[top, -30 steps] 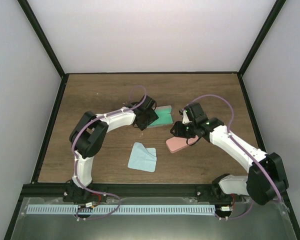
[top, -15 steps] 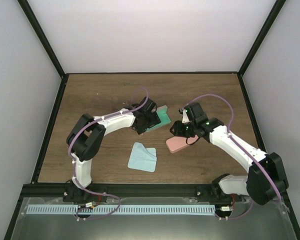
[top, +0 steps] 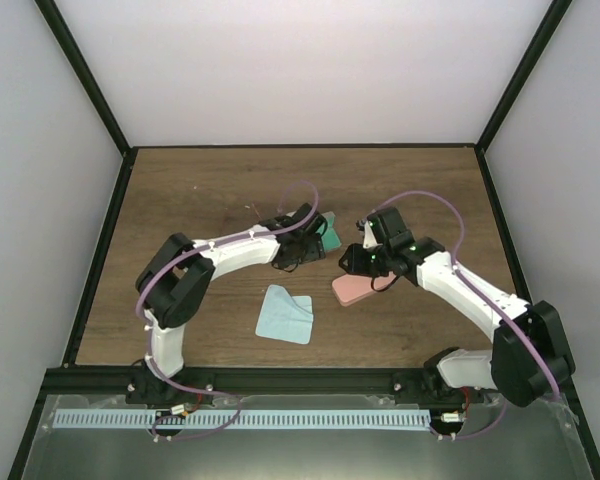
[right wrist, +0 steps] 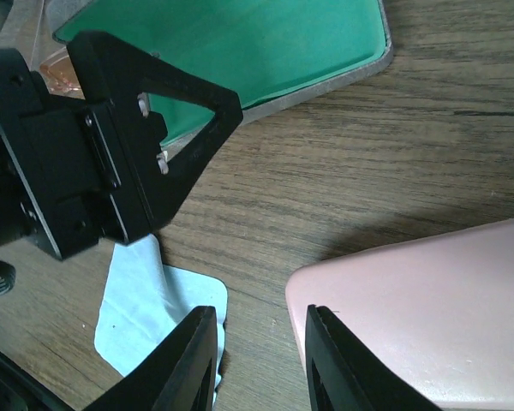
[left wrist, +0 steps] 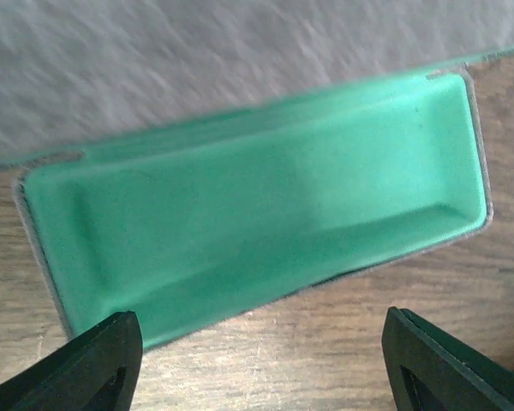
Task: Organize the sunglasses
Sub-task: Adjust the sunglasses case at the center of the board.
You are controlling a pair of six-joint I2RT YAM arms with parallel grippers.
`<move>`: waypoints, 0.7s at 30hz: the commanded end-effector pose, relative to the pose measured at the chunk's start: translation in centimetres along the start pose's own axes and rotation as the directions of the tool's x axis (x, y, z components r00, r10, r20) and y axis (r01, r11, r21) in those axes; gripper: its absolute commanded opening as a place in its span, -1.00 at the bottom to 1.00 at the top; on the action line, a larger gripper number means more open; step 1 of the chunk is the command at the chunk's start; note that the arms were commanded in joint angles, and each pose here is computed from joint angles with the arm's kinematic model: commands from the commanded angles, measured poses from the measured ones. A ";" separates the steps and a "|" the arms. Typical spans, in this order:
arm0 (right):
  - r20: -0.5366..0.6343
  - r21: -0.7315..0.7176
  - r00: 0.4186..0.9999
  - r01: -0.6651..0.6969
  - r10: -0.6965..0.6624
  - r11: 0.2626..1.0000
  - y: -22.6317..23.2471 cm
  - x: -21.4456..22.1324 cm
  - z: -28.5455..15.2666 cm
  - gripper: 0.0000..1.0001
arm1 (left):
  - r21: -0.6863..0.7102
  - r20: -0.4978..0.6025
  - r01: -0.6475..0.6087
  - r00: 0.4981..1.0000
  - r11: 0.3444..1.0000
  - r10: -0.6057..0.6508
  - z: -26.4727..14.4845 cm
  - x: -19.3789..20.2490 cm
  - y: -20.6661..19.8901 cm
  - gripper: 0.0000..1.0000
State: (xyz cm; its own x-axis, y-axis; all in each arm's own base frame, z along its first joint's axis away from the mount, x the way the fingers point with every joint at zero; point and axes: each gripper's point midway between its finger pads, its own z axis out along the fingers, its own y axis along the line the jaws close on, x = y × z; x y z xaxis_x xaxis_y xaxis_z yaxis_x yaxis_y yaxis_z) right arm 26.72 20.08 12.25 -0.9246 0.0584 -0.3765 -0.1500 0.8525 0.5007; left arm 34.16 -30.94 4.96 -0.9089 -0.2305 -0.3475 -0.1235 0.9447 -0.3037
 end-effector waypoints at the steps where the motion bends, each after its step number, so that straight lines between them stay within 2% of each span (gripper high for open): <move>1: -0.003 -0.015 1.000 0.013 -0.013 1.000 0.0 0.1 0.4 -0.39 | -0.017 0.043 -0.048 0.998 0.999 0.049 -1.4 -0.1 -0.6 0.53; 9: -0.032 -0.053 0.999 0.029 -0.030 0.998 0.5 0.6 1.0 -0.39 | 0.012 0.101 -0.035 0.994 0.999 0.033 -5.3 -0.7 0.1 0.50; 15: -0.174 -0.111 0.982 0.056 -0.075 0.992 1.8 4.5 3.2 -0.39 | -0.012 0.166 0.011 0.986 1.000 -0.009 -8.7 -0.3 3.8 0.51; 19: -0.234 -0.138 0.964 0.094 -0.125 0.986 2.8 5.7 4.1 -0.39 | -0.033 0.130 0.074 0.989 0.997 -0.069 -8.2 1.1 7.0 0.52; 21: -0.279 -0.133 0.949 0.114 -0.148 0.985 3.1 6.7 4.7 -0.39 | -0.048 0.066 0.123 0.991 0.991 -0.120 -6.9 2.7 9.0 0.52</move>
State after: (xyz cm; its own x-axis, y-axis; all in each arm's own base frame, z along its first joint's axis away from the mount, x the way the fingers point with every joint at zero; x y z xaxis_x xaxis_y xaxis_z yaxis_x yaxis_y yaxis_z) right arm 22.72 23.86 7.63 -0.9646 -0.1254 -0.2321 -0.2356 0.8054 0.5439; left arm 29.54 -24.32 11.30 -0.8361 -0.2976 -0.4608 -0.1478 0.9312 -0.3332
